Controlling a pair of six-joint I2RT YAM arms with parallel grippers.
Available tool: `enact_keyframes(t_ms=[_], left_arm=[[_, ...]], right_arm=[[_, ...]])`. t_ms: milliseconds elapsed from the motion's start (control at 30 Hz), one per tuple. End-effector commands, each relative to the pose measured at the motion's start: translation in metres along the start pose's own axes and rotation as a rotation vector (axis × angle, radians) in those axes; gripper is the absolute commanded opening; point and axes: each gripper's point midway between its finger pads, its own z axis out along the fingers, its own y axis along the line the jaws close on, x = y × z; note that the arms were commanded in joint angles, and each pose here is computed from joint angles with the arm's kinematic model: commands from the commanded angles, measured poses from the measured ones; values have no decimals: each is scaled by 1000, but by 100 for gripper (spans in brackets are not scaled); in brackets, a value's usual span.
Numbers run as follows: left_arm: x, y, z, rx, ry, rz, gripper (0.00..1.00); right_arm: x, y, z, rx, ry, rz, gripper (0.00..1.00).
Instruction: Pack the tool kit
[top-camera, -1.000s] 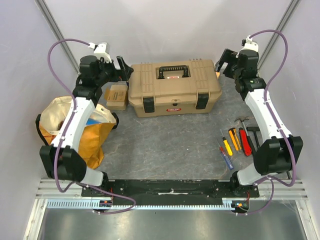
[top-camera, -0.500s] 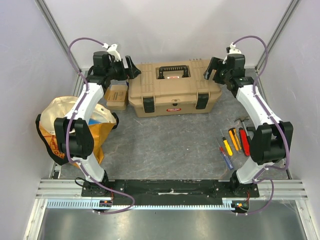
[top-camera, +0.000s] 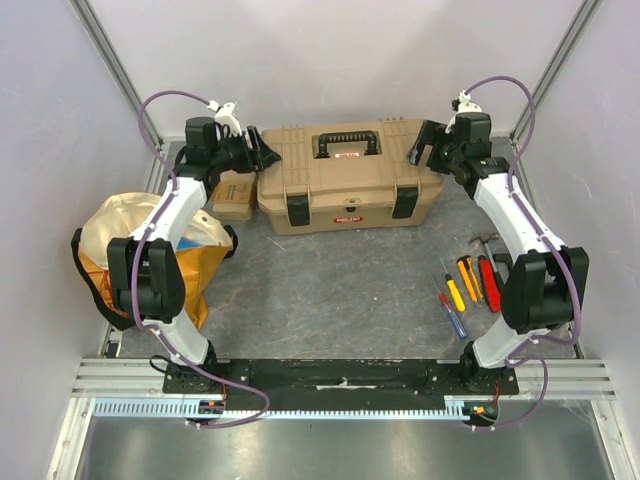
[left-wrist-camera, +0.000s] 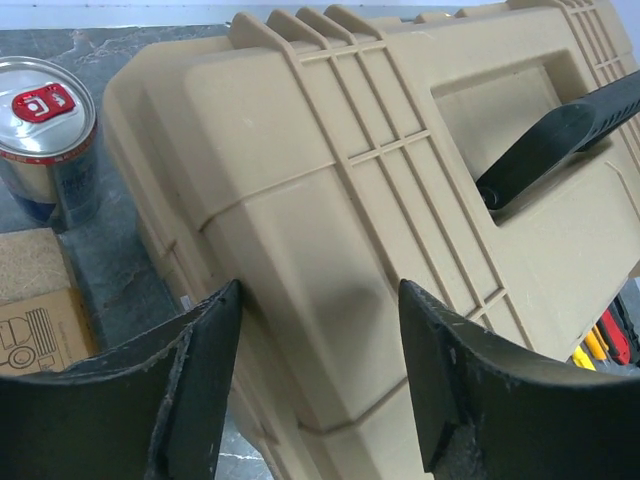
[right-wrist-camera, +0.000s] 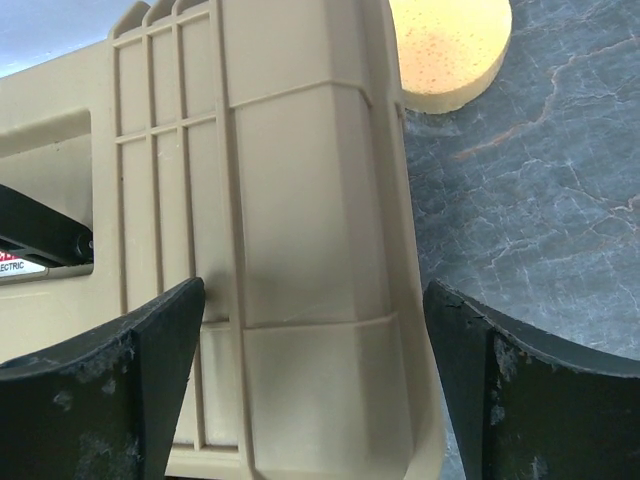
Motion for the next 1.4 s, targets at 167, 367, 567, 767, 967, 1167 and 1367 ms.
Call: enact_keyframes(t_ms=[167,367,567,767,967,1167,1367], left_arm=[[89,-105,-23,256,225,-74,62],[107,-130,-54,251,152,2,61],[51,-98,-70,-5,-65,126,76],[-34,-93,-67,-97,-159,295,82],[-65,-88,-29,-49,-83,343,85],[-36,-101,11,150,93,285,85],[-9,-109,27,273,171,173,83]], right_arm=[[31,-18,-26,77,73,-6,94],[30,-29,-34,137,50,8,94],[6,-32,-43,193,-17,44,97],[-33,-30,-70,242,-110,94,98],[-27,-27,-95,223,-108,106,98],[4,-25,-109,196,-37,150,97],[28,1,-93,51,59,239,86]])
